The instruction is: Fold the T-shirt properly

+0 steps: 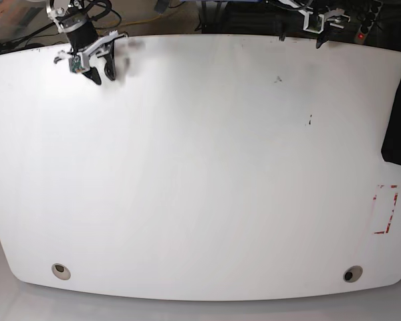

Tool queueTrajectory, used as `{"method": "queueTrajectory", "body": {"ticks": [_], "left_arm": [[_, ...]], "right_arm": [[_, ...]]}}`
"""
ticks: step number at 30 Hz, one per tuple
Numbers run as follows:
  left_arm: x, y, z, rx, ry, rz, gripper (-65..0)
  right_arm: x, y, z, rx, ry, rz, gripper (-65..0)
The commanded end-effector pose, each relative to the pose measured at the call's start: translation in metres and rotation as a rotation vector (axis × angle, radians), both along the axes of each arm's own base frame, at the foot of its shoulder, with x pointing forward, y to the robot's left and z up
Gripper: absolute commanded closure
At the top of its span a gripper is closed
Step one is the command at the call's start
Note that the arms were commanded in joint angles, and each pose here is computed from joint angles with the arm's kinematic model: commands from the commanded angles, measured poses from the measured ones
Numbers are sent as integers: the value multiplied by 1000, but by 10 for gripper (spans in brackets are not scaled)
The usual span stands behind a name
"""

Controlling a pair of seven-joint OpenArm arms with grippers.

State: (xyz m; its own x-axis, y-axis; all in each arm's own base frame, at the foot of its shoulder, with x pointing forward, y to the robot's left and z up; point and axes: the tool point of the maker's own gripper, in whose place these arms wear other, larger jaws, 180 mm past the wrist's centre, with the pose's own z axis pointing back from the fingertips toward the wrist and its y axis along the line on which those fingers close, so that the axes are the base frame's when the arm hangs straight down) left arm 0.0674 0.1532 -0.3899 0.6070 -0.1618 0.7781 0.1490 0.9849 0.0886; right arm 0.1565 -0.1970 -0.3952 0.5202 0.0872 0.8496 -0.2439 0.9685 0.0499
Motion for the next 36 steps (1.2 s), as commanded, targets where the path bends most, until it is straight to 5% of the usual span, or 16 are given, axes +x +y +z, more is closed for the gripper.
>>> {"method": "queueTrajectory", "body": {"ticks": [1, 18, 29, 36], "left_arm": [[-16, 5, 6, 10, 19, 11, -482], [-142, 35, -71, -10, 399, 157, -481], [-177, 38, -174, 12, 620, 168, -478], [-174, 46, -220, 42, 723, 180, -478]], "right_arm": [[-20, 3, 8, 25, 10, 5, -201], [-207, 11, -56, 145, 504, -83, -201], [-241, 16, -157, 146, 747, -79, -201], [-224, 19, -196, 154, 777, -94, -201]]}}
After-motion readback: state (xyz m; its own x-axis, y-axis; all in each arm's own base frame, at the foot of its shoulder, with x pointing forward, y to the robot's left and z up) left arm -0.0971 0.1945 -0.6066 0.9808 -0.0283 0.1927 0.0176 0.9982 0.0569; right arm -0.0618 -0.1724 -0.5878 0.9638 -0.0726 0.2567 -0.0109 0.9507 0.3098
